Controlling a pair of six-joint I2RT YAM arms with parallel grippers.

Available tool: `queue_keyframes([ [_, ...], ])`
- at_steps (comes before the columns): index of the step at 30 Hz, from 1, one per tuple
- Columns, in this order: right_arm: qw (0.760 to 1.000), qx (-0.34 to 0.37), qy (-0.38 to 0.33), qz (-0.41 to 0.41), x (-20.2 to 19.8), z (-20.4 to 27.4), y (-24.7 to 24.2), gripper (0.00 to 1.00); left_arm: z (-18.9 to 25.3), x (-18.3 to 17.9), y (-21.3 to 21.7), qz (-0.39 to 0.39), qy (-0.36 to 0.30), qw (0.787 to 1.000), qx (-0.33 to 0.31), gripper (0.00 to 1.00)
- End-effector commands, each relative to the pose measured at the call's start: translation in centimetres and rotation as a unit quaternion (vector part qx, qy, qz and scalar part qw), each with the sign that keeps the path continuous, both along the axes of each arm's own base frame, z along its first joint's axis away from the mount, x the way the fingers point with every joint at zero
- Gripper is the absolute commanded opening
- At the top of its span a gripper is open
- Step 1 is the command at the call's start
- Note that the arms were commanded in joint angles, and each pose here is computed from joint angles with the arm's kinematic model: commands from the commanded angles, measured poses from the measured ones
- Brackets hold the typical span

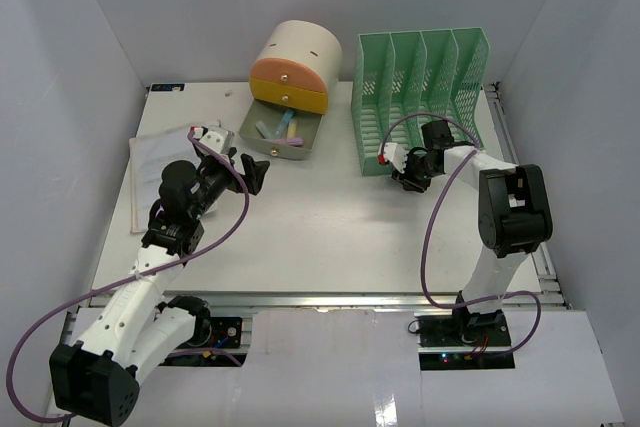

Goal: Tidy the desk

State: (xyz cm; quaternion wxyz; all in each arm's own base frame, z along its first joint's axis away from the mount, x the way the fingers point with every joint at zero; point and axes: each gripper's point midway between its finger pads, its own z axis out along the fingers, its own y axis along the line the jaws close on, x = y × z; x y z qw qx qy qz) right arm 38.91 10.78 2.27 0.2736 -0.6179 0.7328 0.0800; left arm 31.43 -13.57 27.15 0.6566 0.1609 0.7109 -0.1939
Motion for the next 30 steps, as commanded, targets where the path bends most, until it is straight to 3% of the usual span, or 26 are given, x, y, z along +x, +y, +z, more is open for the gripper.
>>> queue_keyframes([
  [1, 0.995, -0.014, 0.094, 0.001, -4.2, -3.1, -0.5, 0.3, 0.7, -0.1, 0.5, 0.009, -0.011, 1.0, 0.002, 0.98],
  [8, 0.992, -0.01, 0.122, -0.008, -6.2, -2.8, 0.2, 0.08, 0.9, -0.2, 0.4, 0.008, -0.015, 1.0, -0.006, 0.98],
  [19, 0.992, 0.073, 0.07, 0.069, -6.5, 7.1, 10.2, 0.08, 0.6, 0.2, 1.0, 0.027, -0.013, 1.0, -0.01, 0.98],
  [23, 0.988, 0.115, 0.026, 0.102, -4.7, 13.1, 16.2, 0.08, 0.4, 0.4, 1.3, 0.037, -0.01, 0.999, -0.007, 0.98],
  [30, 0.981, 0.182, -0.041, 0.042, 2.7, 17.6, 23.9, 0.13, 0.4, 0.4, 0.9, 0.026, -0.015, 0.999, -0.018, 0.98],
])
